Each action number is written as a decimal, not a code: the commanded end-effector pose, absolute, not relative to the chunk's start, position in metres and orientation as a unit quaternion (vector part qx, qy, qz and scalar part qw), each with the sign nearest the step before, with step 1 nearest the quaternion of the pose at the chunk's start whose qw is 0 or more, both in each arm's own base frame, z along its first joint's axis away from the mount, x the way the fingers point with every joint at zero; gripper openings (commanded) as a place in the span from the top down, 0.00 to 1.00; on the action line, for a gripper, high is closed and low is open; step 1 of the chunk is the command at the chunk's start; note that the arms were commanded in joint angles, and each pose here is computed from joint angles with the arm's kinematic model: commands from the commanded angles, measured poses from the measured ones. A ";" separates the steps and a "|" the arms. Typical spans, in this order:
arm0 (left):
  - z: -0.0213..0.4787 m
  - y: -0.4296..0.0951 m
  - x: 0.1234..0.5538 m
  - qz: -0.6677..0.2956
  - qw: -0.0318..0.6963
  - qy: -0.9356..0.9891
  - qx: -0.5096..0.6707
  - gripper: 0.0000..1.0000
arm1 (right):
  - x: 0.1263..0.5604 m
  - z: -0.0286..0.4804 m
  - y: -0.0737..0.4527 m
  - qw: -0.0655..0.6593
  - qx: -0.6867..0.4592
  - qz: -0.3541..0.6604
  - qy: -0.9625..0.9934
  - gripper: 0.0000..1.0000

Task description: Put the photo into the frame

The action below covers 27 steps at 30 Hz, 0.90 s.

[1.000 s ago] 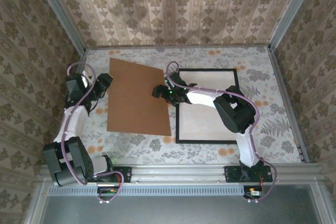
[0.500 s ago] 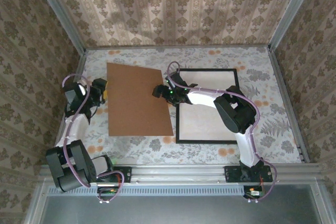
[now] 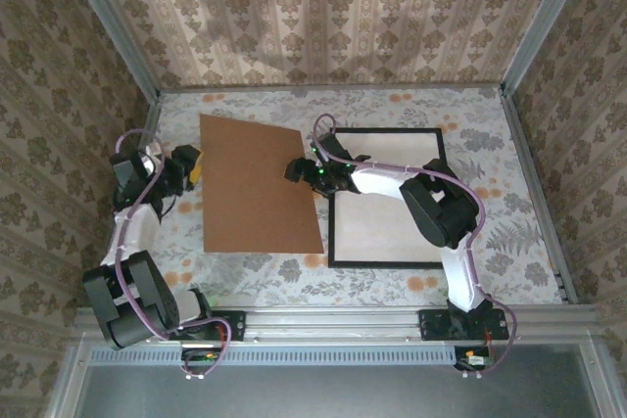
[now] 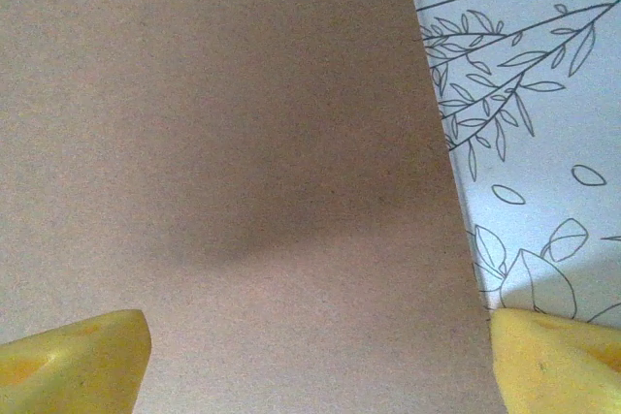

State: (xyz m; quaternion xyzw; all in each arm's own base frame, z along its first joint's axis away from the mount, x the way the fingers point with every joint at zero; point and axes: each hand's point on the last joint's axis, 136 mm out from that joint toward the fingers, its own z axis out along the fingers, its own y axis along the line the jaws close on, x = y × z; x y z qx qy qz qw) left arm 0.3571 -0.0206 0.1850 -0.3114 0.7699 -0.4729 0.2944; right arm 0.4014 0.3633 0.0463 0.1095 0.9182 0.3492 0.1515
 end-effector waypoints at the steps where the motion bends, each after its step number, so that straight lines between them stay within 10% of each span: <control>1: 0.160 -0.074 0.297 -0.513 0.138 0.811 -0.245 0.46 | 0.397 0.027 0.405 0.141 0.044 0.411 0.900 0.09; 27: 0.180 -0.068 0.312 -0.535 0.230 0.756 -0.300 0.53 | 0.399 0.035 0.411 0.114 0.050 0.456 0.881 0.08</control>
